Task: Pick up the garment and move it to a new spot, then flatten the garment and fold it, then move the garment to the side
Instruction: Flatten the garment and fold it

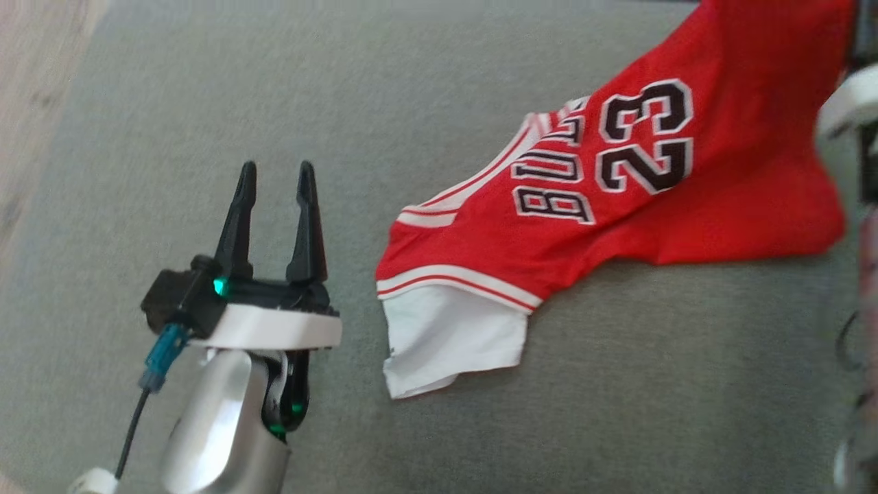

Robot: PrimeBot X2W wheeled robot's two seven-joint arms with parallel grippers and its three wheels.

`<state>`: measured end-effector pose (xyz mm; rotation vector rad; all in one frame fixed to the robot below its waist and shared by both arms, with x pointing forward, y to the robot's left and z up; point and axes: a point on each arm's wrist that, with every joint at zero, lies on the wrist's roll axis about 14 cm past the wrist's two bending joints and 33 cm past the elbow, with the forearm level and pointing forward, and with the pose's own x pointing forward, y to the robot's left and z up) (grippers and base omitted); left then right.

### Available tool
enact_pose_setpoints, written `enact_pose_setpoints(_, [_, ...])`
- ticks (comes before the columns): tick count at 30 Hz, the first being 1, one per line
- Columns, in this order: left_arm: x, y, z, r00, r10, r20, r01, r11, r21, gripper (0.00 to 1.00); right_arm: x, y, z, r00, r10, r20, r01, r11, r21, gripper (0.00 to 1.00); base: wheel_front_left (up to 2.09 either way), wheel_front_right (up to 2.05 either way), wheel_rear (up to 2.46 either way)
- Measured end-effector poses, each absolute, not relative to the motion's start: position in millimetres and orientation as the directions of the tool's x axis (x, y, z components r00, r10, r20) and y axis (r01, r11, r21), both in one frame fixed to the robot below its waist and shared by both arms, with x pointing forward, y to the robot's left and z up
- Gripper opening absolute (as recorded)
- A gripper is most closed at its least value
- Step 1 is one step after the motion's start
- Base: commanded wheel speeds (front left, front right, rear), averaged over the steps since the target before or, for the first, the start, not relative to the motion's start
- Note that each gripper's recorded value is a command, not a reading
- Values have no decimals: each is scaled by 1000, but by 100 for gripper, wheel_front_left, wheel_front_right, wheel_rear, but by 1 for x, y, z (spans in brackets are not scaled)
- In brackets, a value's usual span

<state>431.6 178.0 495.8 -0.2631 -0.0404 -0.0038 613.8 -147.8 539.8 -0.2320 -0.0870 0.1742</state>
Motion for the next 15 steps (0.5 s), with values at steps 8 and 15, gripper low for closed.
enact_pose_setpoints(8, [412, 149, 504, 995, -73, 61, 87, 956, -279, 100, 507, -160, 519, 991, 118, 70, -111, 989, -100, 100, 0, 0, 0])
enact_pose_setpoints(15, [401, 131, 507, 990, -123, 70, 138, 950, -281, 100, 428, -176, 477, 996, 80, -32, -80, 997, -20, 100, 0, 0, 0])
